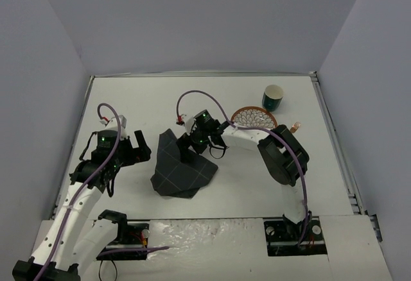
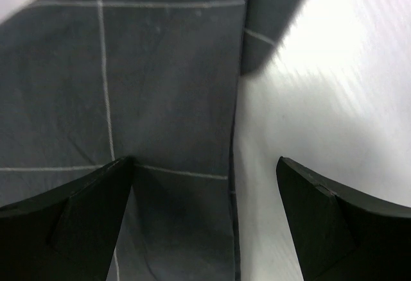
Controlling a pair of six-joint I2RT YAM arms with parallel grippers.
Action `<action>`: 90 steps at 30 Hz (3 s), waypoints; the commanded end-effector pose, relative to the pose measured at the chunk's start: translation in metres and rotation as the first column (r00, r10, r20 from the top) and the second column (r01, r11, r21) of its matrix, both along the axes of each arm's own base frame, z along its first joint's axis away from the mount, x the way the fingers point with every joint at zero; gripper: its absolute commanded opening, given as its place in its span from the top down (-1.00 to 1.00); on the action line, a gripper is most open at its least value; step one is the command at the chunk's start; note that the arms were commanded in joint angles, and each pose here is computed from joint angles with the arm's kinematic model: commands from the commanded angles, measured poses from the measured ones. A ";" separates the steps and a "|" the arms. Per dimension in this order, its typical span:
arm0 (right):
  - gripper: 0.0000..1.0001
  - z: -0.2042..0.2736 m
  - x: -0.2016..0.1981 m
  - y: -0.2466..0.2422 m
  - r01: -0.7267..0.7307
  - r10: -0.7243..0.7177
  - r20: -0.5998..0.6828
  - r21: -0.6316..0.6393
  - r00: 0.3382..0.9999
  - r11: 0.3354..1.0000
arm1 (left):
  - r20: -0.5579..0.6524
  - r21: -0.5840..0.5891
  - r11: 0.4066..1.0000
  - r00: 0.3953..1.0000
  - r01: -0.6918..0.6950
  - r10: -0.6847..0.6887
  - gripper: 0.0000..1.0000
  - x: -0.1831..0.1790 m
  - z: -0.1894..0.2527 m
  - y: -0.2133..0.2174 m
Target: Set the dinner table for one person
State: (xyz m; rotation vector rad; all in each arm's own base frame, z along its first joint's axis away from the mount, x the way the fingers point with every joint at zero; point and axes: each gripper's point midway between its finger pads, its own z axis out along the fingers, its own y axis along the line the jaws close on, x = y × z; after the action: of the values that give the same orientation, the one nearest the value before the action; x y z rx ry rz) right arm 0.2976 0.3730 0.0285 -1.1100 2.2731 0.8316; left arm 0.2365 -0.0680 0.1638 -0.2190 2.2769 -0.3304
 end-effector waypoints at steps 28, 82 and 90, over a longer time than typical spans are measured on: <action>1.00 0.203 0.018 0.033 0.164 -0.115 0.551 -0.041 0.826 0.986 | 0.180 0.026 0.992 0.977 -0.121 0.114 -0.94 -0.001 0.064 0.027; -0.25 0.039 -0.026 -0.016 0.271 -0.249 0.239 -0.065 0.939 0.960 | 0.030 -0.212 0.976 0.998 0.052 -0.047 -0.94 -0.006 0.004 -0.033; 0.28 0.025 0.028 -0.030 0.431 -0.421 0.203 -0.006 0.884 0.902 | -0.024 -0.207 0.978 0.999 0.036 -0.042 -0.94 -0.001 -0.011 -0.034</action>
State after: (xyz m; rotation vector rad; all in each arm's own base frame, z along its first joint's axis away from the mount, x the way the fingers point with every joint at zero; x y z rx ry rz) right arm 0.2870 0.3382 0.0380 -0.8097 2.3155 0.4417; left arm 0.2204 -0.0943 0.1399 -0.3034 2.3417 -0.5455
